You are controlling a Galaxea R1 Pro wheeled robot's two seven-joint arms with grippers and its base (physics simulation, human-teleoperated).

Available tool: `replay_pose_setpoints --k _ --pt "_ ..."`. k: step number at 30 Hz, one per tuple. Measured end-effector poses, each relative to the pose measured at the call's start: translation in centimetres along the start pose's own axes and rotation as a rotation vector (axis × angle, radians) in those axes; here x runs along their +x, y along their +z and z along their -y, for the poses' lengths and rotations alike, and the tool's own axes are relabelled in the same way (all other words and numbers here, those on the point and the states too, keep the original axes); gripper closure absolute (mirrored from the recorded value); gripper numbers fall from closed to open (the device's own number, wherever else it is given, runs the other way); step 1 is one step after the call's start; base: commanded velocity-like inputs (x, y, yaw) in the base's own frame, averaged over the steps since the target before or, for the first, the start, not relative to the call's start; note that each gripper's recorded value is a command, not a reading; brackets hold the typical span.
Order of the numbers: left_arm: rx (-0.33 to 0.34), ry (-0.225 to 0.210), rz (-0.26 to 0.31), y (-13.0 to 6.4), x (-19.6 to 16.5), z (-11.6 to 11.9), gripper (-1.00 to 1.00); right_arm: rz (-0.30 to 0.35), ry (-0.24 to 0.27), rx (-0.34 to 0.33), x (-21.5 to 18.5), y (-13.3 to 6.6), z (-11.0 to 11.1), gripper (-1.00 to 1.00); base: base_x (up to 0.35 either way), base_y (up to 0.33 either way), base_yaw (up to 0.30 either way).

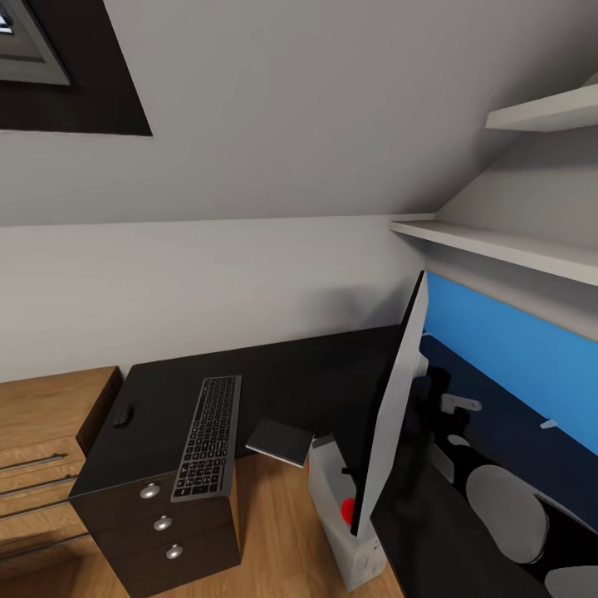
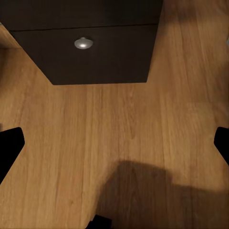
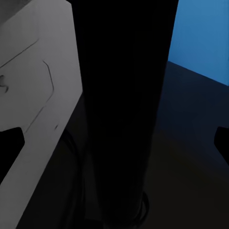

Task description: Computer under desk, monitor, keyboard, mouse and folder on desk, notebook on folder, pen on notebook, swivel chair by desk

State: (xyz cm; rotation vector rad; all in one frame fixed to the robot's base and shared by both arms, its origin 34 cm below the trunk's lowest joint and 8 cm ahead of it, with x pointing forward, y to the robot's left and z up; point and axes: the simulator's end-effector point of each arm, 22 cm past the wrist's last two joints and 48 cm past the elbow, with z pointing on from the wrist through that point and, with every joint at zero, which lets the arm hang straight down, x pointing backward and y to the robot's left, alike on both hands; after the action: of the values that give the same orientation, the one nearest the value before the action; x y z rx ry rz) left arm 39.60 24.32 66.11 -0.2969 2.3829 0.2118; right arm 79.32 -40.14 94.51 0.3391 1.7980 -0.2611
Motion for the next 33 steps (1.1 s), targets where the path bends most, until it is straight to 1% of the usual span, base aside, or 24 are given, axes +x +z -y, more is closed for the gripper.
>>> replay_pose_setpoints --k 6,14,33 --pt "-0.001 0.0 0.0 0.02 -0.01 -0.08 -1.0 0.001 -0.002 0.005 -0.08 0.07 0.39 -1.0 0.004 -0.005 0.0" --pt "-0.001 -0.001 0.0 0.0 0.0 -0.05 -1.0 0.002 -0.003 0.007 -0.1 0.09 0.56 -1.0 0.07 -0.078 0.0" --pt "-0.002 -0.001 0.0 0.01 0.01 -0.1 -1.0 0.002 -0.003 0.007 -0.11 0.1 0.59 -1.0 0.021 -0.003 0.0"
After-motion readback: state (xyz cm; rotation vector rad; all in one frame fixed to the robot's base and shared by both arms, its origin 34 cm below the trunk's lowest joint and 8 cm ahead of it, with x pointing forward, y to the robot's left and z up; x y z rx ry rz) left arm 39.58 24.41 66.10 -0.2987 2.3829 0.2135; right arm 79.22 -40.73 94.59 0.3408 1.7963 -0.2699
